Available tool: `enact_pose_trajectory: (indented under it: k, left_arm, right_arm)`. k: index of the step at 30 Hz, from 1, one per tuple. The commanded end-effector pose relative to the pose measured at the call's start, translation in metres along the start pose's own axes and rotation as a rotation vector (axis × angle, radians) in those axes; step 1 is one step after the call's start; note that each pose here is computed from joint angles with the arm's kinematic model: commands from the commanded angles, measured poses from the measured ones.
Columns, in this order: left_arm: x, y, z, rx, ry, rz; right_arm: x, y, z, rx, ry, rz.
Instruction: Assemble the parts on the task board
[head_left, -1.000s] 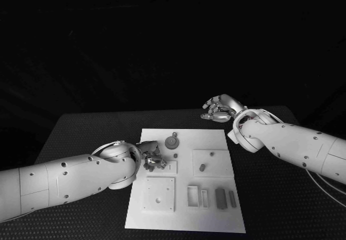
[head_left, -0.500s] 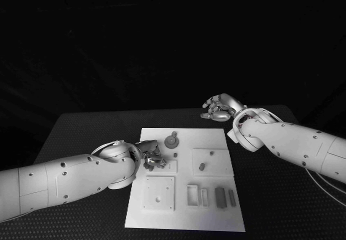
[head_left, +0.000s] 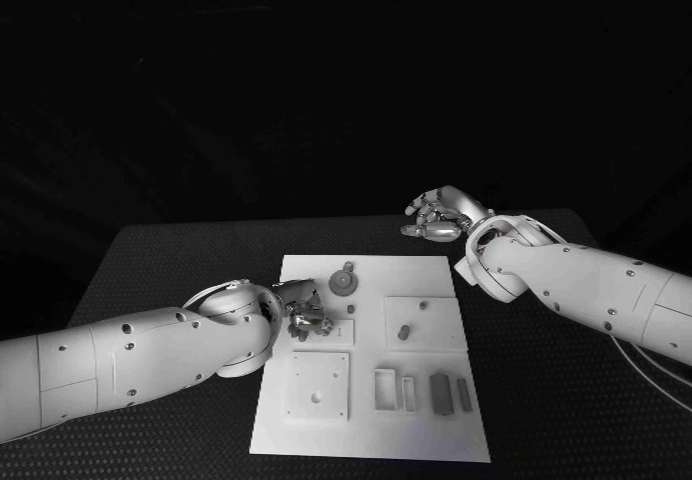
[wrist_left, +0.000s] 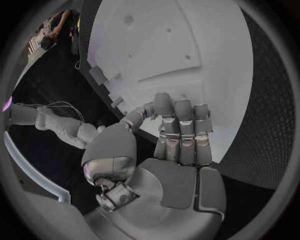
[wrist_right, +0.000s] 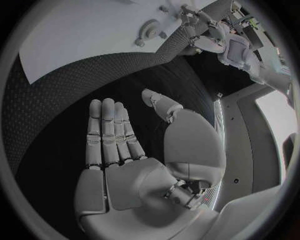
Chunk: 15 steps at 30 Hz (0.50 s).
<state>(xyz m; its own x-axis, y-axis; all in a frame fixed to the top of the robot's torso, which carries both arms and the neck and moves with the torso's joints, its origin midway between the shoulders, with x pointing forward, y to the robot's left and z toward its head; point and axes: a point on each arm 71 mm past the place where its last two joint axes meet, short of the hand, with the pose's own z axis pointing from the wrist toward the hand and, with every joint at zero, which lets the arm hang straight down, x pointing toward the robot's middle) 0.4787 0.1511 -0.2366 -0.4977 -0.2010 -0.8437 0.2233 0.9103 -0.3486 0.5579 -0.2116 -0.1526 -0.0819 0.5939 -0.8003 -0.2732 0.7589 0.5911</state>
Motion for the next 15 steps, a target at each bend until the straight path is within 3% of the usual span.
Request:
enact_pose_trajectory:
  k: [1, 15]
  left_arm:
    - [0.0142, 0.0005, 0.0000, -0.005, 0.069, 0.007]
    - [0.0143, 0.0016, 0.0001, -0.014, 0.072, 0.034]
  right_arm:
    - [0.0010, 0.0006, -0.0001, -0.006, 0.012, -0.001]
    - [0.0013, 0.0013, -0.0005, -0.008, 0.014, 0.000]
